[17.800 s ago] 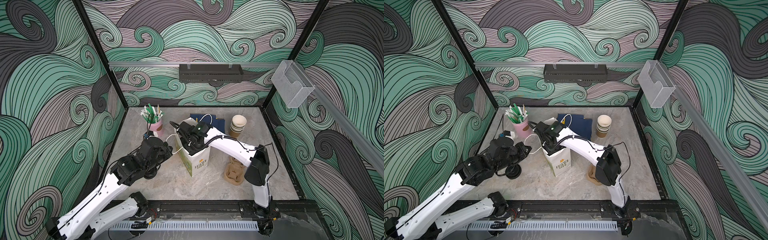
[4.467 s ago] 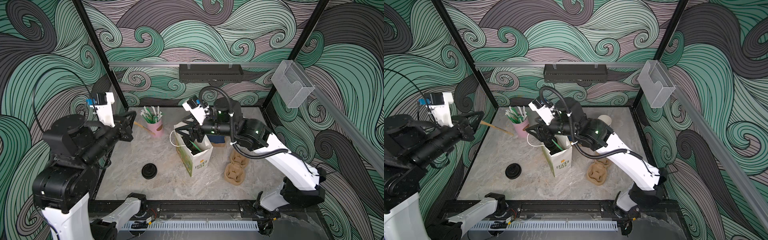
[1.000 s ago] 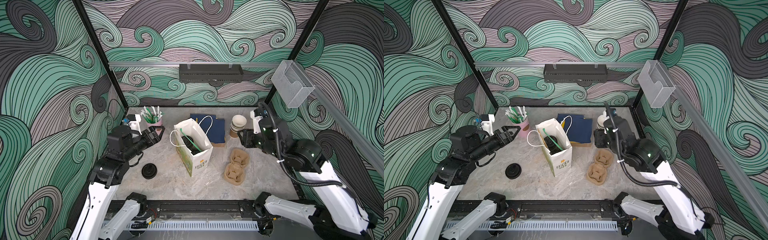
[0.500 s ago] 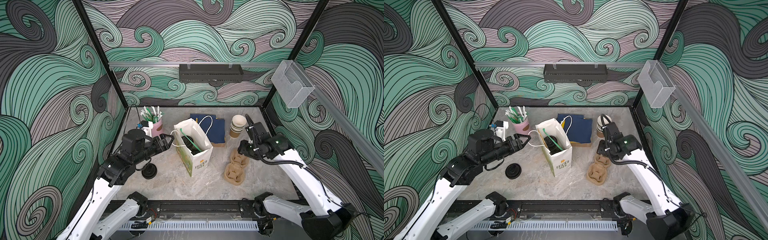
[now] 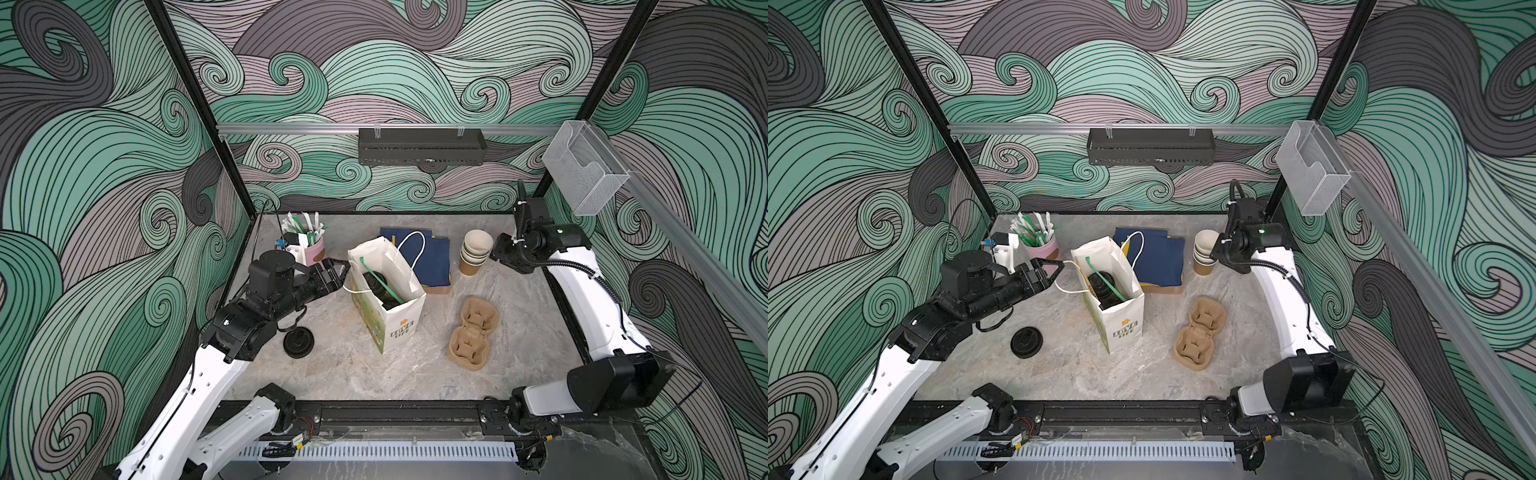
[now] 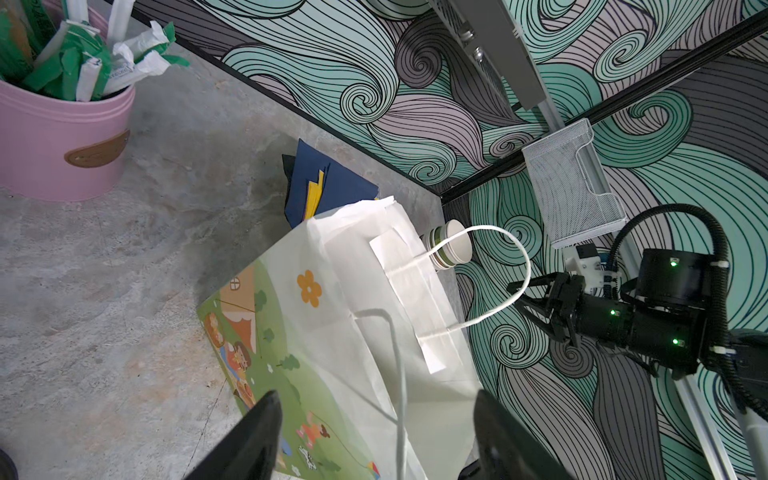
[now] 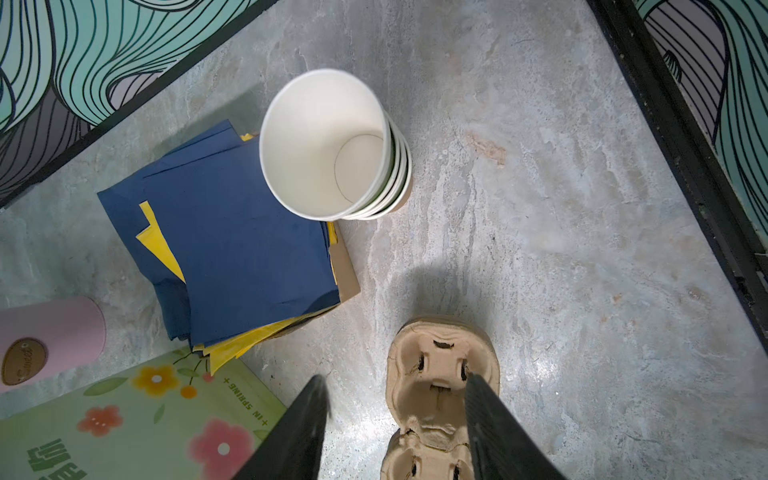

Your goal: Pack the takeout coffee

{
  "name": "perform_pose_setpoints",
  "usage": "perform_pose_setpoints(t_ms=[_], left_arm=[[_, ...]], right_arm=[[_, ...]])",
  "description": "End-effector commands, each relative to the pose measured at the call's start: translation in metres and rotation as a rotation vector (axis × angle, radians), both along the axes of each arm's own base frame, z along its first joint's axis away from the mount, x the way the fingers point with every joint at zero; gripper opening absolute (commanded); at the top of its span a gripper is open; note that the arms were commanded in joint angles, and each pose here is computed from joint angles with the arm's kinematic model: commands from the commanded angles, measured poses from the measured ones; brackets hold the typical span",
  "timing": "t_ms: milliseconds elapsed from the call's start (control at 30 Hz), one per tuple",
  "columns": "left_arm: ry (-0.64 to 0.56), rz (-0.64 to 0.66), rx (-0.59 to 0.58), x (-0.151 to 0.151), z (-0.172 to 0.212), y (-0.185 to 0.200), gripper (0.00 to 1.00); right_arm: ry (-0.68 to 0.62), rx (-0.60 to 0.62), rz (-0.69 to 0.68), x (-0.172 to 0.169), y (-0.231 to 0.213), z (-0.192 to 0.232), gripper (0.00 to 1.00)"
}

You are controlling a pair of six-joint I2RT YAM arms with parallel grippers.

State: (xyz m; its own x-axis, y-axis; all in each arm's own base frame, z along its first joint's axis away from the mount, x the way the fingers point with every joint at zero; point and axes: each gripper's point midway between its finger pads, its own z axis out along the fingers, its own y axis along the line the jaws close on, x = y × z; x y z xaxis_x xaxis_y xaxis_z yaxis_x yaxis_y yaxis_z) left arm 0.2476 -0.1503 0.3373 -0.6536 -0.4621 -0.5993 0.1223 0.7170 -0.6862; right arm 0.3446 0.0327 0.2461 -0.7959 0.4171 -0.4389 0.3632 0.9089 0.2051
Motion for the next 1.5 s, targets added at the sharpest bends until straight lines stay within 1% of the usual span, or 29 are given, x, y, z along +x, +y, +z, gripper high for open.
perform_pose_setpoints(t_ms=[0, 100, 200, 367, 433, 500, 633, 767, 833, 933, 1067, 1100, 1167, 1267, 1333, 1467], left_arm=[[-0.017, -0.041, 0.009, -0.003, 0.01, -0.006, 0.75], [-0.007, -0.04, 0.012, -0.003, 0.007, -0.008, 0.75], [0.002, -0.03, 0.02, -0.002, 0.003, -0.008, 0.75], [0.042, -0.021, 0.025, -0.003, -0.004, -0.007, 0.75], [0.081, -0.022, 0.037, -0.008, -0.007, -0.005, 0.75], [0.139, -0.026, 0.06, -0.019, -0.01, -0.003, 0.77], [0.216, -0.037, 0.052, -0.031, -0.011, -0.007, 0.84], [0.281, -0.049, 0.059, -0.03, -0.021, -0.019, 0.85], [0.291, -0.051, 0.068, -0.025, -0.025, -0.024, 0.8], [0.304, -0.032, 0.092, -0.018, -0.031, -0.024, 0.67], [0.285, 0.016, 0.124, -0.011, -0.031, -0.016, 0.34], [0.283, 0.036, 0.136, -0.011, -0.032, -0.012, 0.27], [0.272, 0.077, 0.15, -0.012, -0.032, -0.002, 0.16], [0.252, 0.125, 0.175, -0.017, -0.029, 0.014, 0.05], [0.245, 0.153, 0.198, -0.021, -0.027, 0.024, 0.0], [0.25, 0.175, 0.245, -0.028, -0.03, 0.036, 0.0]], right_arm=[[0.089, 0.002, 0.01, -0.018, 0.0, -0.013, 0.53], [0.154, 0.04, 0.024, -0.037, 0.012, -0.031, 0.52], [0.168, 0.059, 0.069, -0.045, 0.033, -0.041, 0.51], [0.147, 0.127, 0.134, -0.033, 0.081, -0.055, 0.5], [0.155, 0.146, 0.16, -0.029, 0.098, -0.056, 0.5], [0.158, 0.153, 0.186, -0.026, 0.11, -0.056, 0.5], [0.15, 0.148, 0.187, -0.026, 0.111, -0.057, 0.5], [0.141, 0.136, 0.18, -0.03, 0.106, -0.056, 0.5], [0.135, 0.137, 0.178, -0.033, 0.104, -0.055, 0.5], [0.12, 0.142, 0.178, -0.037, 0.103, -0.05, 0.49], [0.094, 0.139, 0.179, -0.039, 0.1, -0.042, 0.48], [0.089, 0.137, 0.183, -0.039, 0.1, -0.04, 0.48], [0.088, 0.132, 0.193, -0.039, 0.1, -0.039, 0.47], [0.102, 0.131, 0.208, -0.038, 0.102, -0.041, 0.47], [0.11, 0.135, 0.221, -0.036, 0.105, -0.041, 0.46], [0.122, 0.138, 0.252, -0.027, 0.113, -0.043, 0.46]])
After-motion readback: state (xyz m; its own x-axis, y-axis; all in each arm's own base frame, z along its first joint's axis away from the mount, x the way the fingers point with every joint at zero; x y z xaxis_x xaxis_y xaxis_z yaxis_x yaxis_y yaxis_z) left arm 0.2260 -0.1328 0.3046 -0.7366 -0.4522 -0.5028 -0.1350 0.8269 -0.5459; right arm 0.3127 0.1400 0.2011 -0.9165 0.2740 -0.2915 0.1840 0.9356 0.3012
